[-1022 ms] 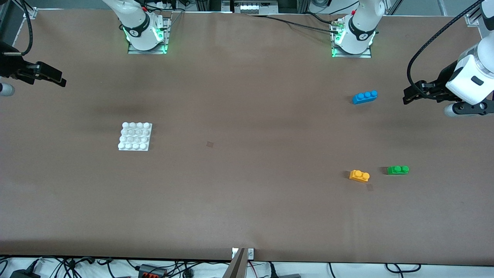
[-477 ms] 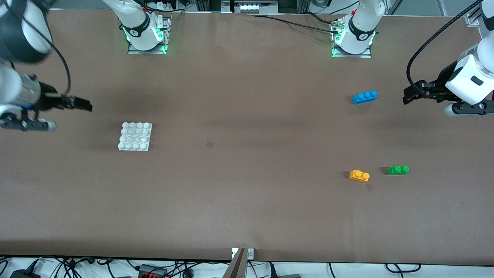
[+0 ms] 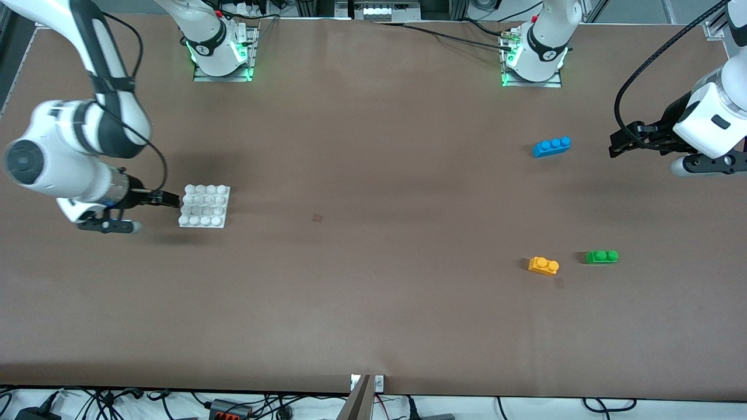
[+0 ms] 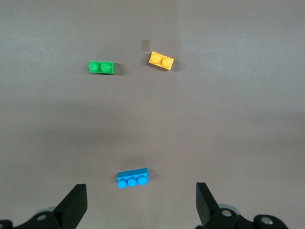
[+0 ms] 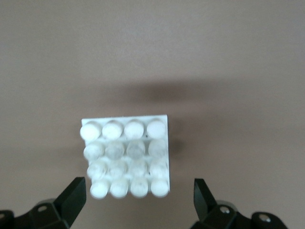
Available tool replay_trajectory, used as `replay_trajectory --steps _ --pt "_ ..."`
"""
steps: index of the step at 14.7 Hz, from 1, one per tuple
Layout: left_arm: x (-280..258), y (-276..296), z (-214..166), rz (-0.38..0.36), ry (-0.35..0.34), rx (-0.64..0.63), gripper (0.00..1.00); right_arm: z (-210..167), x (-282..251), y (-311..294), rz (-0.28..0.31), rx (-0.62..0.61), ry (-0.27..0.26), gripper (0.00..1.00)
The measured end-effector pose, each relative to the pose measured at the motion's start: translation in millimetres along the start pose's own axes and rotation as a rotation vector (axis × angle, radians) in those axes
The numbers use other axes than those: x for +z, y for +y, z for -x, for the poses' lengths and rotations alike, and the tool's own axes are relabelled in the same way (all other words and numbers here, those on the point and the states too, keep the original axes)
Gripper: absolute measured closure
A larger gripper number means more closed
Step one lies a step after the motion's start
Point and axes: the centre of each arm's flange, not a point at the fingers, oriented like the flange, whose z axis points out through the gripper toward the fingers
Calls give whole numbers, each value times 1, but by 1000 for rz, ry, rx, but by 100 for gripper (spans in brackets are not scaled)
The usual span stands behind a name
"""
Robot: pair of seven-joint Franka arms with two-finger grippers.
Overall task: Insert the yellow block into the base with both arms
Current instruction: 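Move the right gripper down onto the white base plate, then close the right gripper on the white base plate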
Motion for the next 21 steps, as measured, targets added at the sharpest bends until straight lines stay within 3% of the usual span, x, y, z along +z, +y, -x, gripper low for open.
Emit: replay_trajectory --steps 2,5,18,20,21 --pt "0 0 0 0 0 0 0 15 29 -6 1 -11 30 0" --pt "0 0 0 0 0 0 0 30 54 -11 3 -23 13 0" --pt "0 -1 0 0 -1 13 0 27 86 -28 4 -52 33 0" --pt "0 -1 0 0 -1 14 0 27 86 -29 4 -54 34 3" --pt "0 -1 0 0 -1 15 0 27 86 -29 4 -54 35 13"
